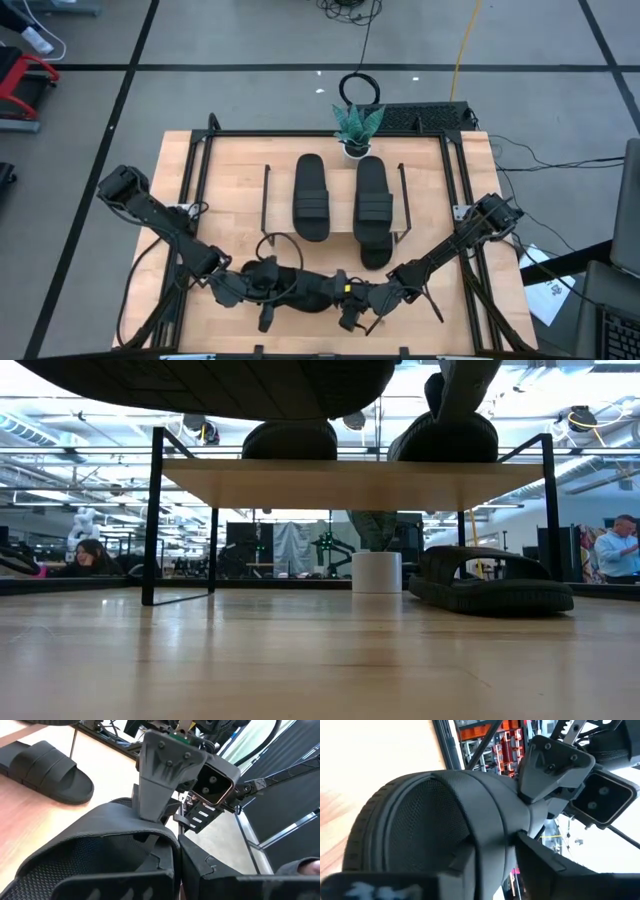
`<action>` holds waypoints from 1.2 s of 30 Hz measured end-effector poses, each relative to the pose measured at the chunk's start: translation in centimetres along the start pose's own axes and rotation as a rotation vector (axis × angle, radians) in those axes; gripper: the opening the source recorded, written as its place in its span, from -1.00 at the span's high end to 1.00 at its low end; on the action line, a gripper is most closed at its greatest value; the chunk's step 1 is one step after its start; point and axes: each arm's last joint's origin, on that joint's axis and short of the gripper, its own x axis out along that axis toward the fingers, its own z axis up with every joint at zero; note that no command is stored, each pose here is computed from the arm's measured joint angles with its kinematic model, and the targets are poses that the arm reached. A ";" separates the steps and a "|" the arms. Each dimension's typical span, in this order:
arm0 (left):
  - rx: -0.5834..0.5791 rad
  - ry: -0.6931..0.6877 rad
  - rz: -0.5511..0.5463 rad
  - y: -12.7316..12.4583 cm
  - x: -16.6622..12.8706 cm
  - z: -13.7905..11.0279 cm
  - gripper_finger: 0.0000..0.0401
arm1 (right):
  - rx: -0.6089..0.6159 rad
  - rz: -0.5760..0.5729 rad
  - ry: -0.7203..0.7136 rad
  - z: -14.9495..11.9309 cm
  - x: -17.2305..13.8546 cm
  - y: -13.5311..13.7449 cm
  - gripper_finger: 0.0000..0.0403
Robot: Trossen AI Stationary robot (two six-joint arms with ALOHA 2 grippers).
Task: Pick and place slides into the shelf
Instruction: Put the black slide under the shelf
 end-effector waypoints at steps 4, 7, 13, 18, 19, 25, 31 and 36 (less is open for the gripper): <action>0.001 0.000 0.002 0.0 0.0 -0.1 1.00 | 0.012 -0.002 0.006 0.0 0.0 0.0 0.79; 0.003 0.003 0.004 0.0 0.0 -0.1 1.00 | 0.012 -0.002 0.007 0.0 0.0 0.0 0.95; 0.036 0.008 0.008 -0.3 -0.2 -0.4 0.95 | 0.010 -0.006 0.016 0.1 -0.1 0.0 0.97; 0.073 0.036 0.006 -0.7 -0.9 -0.8 0.77 | -0.006 -0.018 0.097 0.9 -0.5 -0.3 0.99; 0.084 0.042 -0.001 -0.8 -1.1 -0.9 0.73 | -0.012 -0.012 0.112 1.1 -0.5 -0.4 0.99; 0.142 0.078 -0.048 -1.6 -2.0 -1.2 0.48 | 0.006 0.030 0.156 2.6 -0.9 -1.1 0.99; 0.206 0.103 -0.046 -1.7 -2.7 -1.3 0.32 | -0.001 0.063 0.193 3.3 -2.1 -0.2 1.00; 0.244 0.103 -0.065 -2.0 -3.1 -1.3 0.24 | 0.027 0.119 0.195 3.6 -3.0 0.8 1.00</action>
